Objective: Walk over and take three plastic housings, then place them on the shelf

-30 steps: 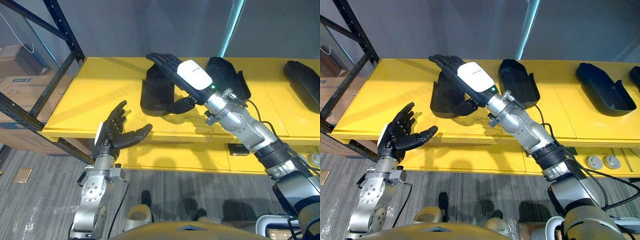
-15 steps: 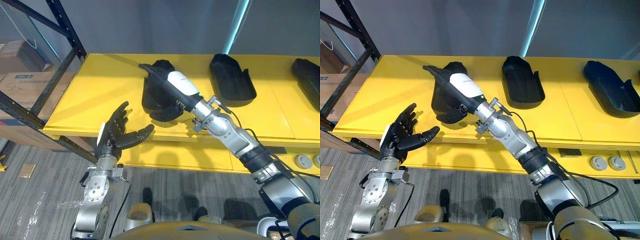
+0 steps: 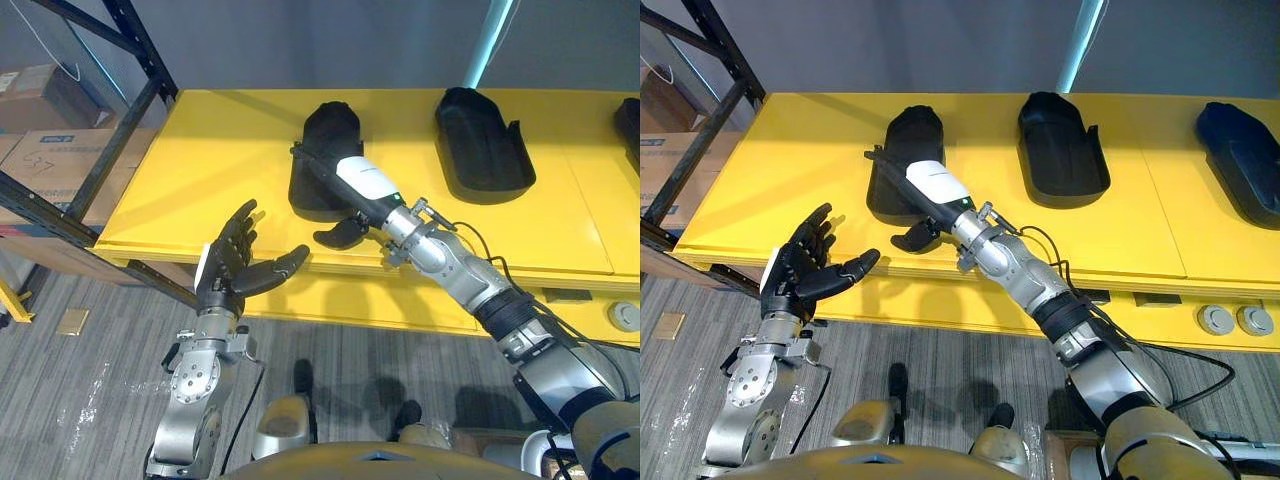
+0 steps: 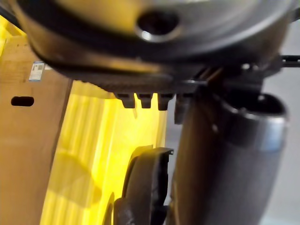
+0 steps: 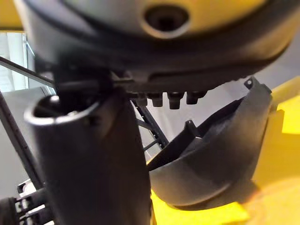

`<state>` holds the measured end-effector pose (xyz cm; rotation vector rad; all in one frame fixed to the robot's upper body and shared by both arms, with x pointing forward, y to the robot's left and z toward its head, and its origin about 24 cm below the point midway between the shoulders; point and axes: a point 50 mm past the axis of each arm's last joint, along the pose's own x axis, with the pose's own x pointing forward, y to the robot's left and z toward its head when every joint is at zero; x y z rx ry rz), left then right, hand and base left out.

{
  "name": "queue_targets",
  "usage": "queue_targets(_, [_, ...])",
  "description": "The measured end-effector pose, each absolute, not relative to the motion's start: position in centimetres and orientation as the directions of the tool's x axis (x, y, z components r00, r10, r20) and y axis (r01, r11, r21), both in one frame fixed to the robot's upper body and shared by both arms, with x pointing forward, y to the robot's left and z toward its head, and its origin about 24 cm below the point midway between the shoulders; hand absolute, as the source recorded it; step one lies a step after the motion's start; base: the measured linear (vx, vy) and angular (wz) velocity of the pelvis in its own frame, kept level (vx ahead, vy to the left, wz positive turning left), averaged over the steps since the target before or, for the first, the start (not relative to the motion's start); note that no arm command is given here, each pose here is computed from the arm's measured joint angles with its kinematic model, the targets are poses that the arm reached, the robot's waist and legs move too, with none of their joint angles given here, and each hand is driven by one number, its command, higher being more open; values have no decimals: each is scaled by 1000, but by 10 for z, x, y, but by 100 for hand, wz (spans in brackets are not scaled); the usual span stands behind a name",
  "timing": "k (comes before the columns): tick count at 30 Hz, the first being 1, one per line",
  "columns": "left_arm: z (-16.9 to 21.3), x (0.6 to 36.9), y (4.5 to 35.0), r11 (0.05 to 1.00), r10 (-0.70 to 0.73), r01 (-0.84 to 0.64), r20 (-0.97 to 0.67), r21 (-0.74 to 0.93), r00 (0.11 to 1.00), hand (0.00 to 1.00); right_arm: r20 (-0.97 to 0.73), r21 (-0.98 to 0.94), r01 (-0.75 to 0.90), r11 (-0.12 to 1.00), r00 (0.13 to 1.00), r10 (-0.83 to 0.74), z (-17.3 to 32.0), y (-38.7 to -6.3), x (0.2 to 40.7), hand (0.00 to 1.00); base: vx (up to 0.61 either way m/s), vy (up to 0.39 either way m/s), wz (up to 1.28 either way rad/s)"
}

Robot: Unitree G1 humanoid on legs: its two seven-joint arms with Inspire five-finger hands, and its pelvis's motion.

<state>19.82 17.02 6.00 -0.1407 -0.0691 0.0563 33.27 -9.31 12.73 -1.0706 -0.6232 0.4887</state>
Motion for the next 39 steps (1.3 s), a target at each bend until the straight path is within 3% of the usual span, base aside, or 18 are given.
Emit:
queue_targets(12, [70, 199, 170, 986, 83, -65, 116, -153, 990, 100, 375, -886, 124, 447, 759, 532, 149, -104, 346, 100, 0, 0, 0])
queue_targets(32, [75, 200, 170, 986, 79, -55, 153, -156, 985, 100, 417, -868, 137, 477, 722, 552, 163, -98, 345, 100, 0, -2, 0])
queue_targets(35, [77, 198, 170, 986, 80, -52, 175, -158, 981, 100, 551, -764, 140, 630, 650, 523, 186, -94, 321, 100, 16, -37, -3])
queue_targets(37, [79, 197, 171, 985, 83, -50, 200, -164, 976, 100, 700, -585, 134, 800, 582, 414, 206, -100, 289, 100, 61, -36, -23])
queue_targets(39, [85, 195, 172, 984, 76, -35, 235, -175, 969, 100, 776, -450, 135, 883, 548, 312, 218, -109, 268, 100, 46, -9, -37])
